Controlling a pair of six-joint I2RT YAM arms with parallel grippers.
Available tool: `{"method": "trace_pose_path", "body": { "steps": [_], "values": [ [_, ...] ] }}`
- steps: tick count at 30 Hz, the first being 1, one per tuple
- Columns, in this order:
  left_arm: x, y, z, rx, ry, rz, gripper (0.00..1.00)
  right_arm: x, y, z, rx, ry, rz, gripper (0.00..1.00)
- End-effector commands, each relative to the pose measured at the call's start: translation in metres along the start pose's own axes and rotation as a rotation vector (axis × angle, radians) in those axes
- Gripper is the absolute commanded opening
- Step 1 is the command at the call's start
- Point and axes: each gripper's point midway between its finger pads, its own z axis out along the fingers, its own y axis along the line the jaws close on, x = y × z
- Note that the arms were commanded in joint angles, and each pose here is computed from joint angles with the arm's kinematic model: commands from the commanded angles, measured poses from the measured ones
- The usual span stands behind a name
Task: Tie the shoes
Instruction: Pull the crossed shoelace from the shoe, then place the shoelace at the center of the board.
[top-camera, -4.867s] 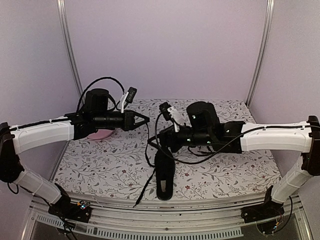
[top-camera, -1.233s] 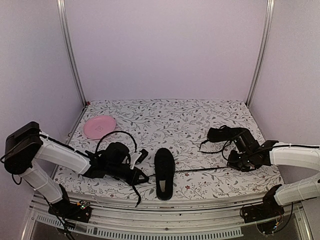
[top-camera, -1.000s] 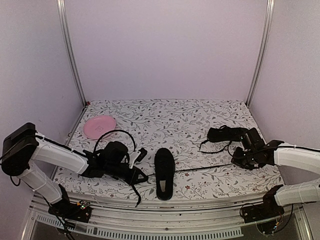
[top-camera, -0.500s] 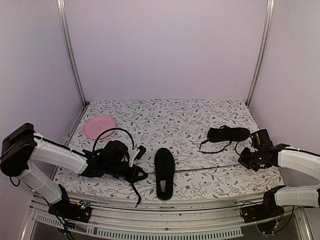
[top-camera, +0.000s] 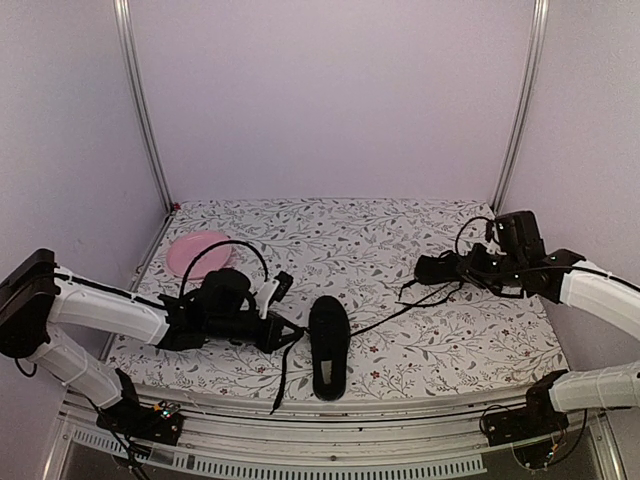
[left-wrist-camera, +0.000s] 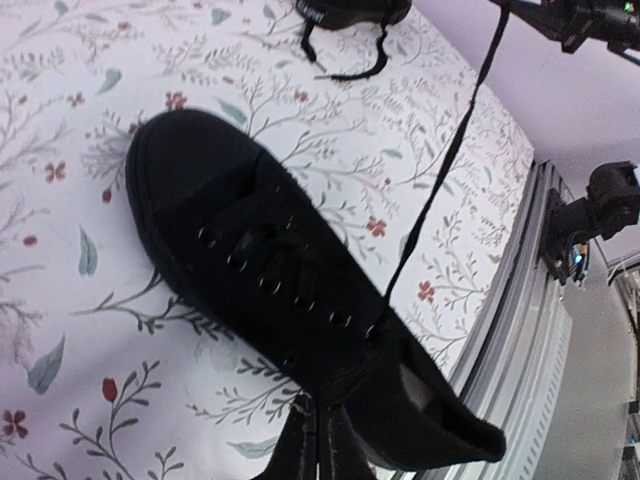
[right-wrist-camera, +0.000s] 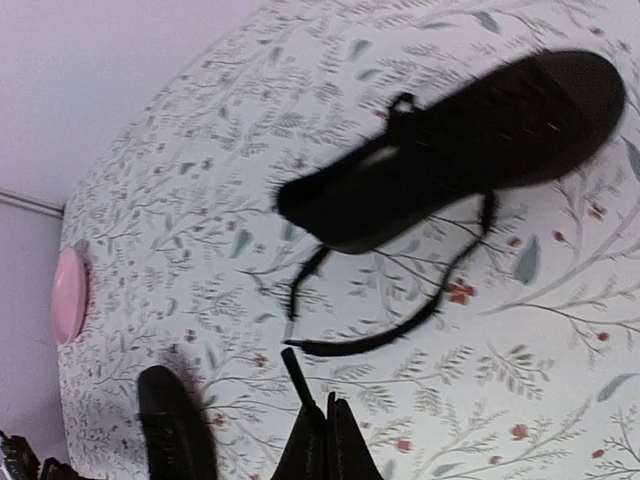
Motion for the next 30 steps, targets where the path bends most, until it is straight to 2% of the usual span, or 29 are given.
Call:
{"method": "trace_pose_path", "body": {
  "steps": [1, 5, 9, 13, 18, 20, 23, 24, 27, 30],
  "values": [
    [-0.042, -0.025, -0.007, 0.063, -0.136, 0.083, 0.0, -0.026, 0.137, -0.026, -0.263, -0.075, -0.155, 0.02],
    [-0.037, -0.029, -0.006, 0.097, -0.133, 0.086, 0.0, 0.009, 0.239, -0.025, -0.427, -0.022, -0.273, 0.02],
    [-0.033, -0.03, -0.009, 0.112, -0.139, 0.084, 0.0, 0.067, 0.314, -0.014, -0.568, 0.067, -0.362, 0.02],
    [-0.034, -0.036, -0.013, 0.123, -0.157, 0.095, 0.0, 0.103, 0.34, 0.003, -0.616, 0.133, -0.39, 0.02],
    [-0.036, -0.04, -0.016, 0.132, -0.175, 0.093, 0.0, 0.114, 0.34, 0.017, -0.615, 0.156, -0.377, 0.03],
    [-0.037, -0.042, -0.016, 0.141, -0.178, 0.088, 0.0, 0.119, 0.337, 0.021, -0.609, 0.176, -0.385, 0.14],
    [-0.037, -0.043, -0.013, 0.147, -0.172, 0.074, 0.0, 0.119, 0.326, 0.02, -0.585, 0.169, -0.401, 0.59],
    [-0.038, -0.045, -0.012, 0.151, -0.171, 0.068, 0.0, 0.117, 0.317, 0.019, -0.568, 0.156, -0.41, 0.69],
    [-0.038, -0.044, -0.006, 0.151, -0.151, 0.028, 0.0, 0.111, 0.294, 0.012, -0.569, 0.105, -0.432, 0.81],
    [-0.038, -0.044, 0.001, 0.142, -0.124, -0.028, 0.0, 0.127, 0.27, 0.004, -0.646, 0.082, -0.532, 0.84]
  ]
}}
